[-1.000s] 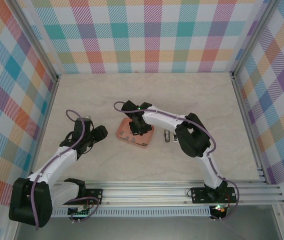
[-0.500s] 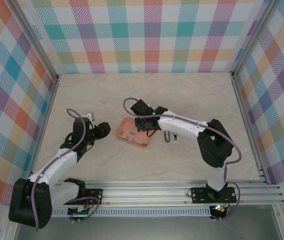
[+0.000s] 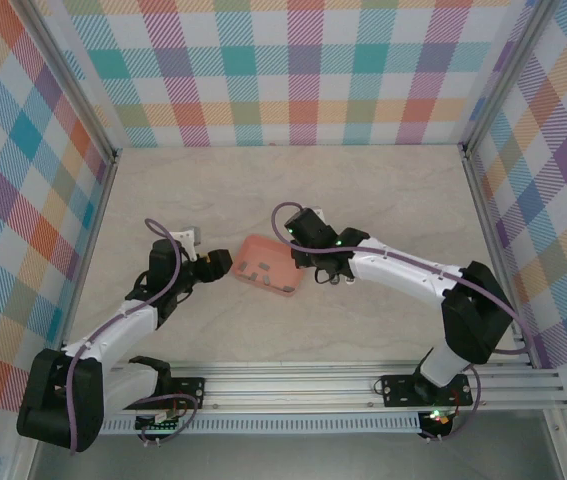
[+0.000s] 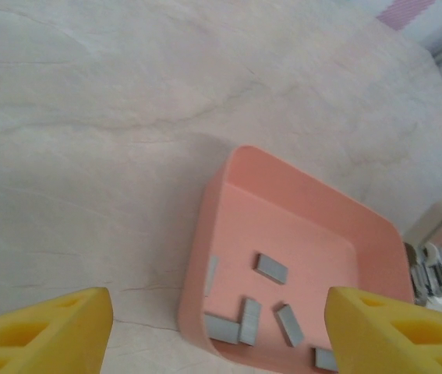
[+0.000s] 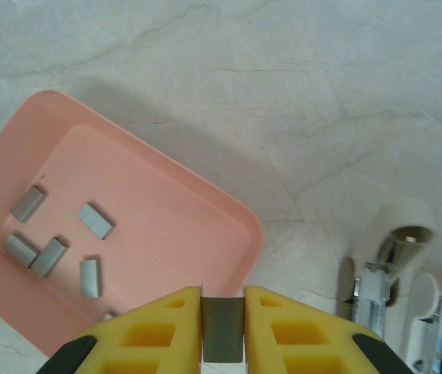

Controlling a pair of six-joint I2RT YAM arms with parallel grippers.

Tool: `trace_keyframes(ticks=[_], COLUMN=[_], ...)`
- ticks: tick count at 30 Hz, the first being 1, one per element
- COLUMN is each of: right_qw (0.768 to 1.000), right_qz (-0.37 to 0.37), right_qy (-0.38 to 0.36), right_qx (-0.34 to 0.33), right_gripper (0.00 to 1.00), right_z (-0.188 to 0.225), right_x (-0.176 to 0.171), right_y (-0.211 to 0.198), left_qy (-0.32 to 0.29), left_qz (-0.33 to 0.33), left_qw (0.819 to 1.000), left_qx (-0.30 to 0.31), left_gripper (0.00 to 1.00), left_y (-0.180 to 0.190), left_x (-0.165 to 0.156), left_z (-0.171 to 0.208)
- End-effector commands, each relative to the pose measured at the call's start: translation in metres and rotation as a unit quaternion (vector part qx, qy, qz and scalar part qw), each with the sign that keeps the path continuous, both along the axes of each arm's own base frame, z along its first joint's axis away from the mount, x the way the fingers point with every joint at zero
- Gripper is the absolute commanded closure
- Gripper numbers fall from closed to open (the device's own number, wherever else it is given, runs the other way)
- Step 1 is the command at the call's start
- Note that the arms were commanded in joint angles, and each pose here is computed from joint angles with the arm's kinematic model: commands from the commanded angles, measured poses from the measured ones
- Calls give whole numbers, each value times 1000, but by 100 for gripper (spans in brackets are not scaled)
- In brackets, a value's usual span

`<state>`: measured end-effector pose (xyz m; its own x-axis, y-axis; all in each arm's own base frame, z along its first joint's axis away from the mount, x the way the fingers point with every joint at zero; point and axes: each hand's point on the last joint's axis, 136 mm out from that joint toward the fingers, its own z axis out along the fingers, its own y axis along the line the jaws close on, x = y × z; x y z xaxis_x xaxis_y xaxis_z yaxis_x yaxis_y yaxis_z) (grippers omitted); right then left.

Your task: Load the staples into the stapler

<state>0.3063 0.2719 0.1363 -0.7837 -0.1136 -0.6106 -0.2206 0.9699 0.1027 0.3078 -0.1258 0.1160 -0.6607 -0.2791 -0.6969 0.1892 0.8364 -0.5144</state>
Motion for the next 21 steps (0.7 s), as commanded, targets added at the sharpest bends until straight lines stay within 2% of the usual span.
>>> trace_keyframes(ticks=[1,11,21], right_qw=[1000,999,999], right_qz=[-21,-15,-16], right_qy=[-22,9,34], right_qx=[-6,-28,-27], right_gripper=[82,82,82], right_z=[6,-25,-53], right_x=[2,-7,-11], right_y=[-21,-52,-67], left_qy=[-39,-55,-40], left_qz=[-54,-93,-108], left_qw=[998,994,993], left_qx=[-11,3,16], left_gripper=[27,25,25], left_y=[-20,-41,-46], left_x=[1,-1,2], left_z=[17,32,23])
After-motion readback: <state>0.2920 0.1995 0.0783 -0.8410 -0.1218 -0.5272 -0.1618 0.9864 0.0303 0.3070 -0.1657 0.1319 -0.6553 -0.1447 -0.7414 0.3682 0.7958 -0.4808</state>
